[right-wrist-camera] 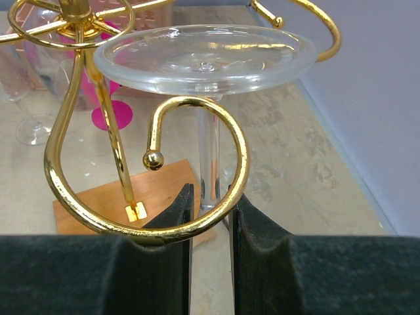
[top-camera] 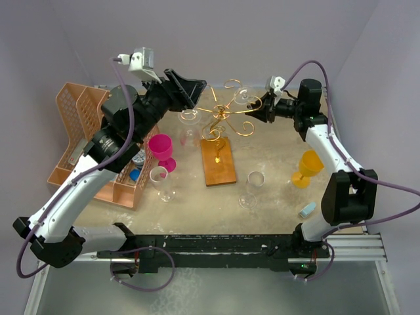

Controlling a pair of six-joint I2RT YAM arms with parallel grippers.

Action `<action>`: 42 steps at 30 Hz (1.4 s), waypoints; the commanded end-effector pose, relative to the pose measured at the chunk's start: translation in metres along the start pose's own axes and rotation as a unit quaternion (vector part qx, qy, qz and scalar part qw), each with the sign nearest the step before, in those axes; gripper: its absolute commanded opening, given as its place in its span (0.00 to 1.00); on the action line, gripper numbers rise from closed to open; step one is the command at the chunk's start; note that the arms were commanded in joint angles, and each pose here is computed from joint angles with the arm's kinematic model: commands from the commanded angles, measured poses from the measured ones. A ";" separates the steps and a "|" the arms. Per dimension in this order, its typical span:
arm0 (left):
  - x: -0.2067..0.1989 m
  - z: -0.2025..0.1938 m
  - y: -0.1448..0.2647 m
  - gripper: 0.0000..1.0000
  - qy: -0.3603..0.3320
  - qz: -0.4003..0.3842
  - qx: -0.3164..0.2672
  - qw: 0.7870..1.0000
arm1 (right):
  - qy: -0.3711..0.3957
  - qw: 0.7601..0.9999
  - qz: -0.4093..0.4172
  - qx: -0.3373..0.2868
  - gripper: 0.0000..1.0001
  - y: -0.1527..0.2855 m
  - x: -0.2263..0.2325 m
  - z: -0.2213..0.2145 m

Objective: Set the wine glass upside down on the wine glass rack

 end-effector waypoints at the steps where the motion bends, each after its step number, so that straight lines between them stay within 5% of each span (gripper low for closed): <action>1: -0.002 0.023 0.010 0.59 -0.005 -0.003 -0.033 0.999 | 0.046 0.998 0.031 -0.011 0.00 0.001 0.014 0.023; 18: -0.002 0.019 0.005 0.59 -0.006 -0.004 -0.030 1.000 | 0.078 0.997 0.020 -0.021 0.00 0.017 0.042 0.034; 42: -0.009 0.021 -0.006 0.59 -0.004 -0.016 -0.024 1.000 | 0.069 0.992 -0.098 -0.038 0.00 0.037 0.020 0.042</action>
Point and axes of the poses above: each gripper's point midway between its finger pads, its own y axis back along the fingers, its own x axis along the line the jaws close on, z = x × y, the point moved 2 cm from there along y, back along the fingers, and after that the axes turned 12 degrees about -y, right-handed, at the moved point
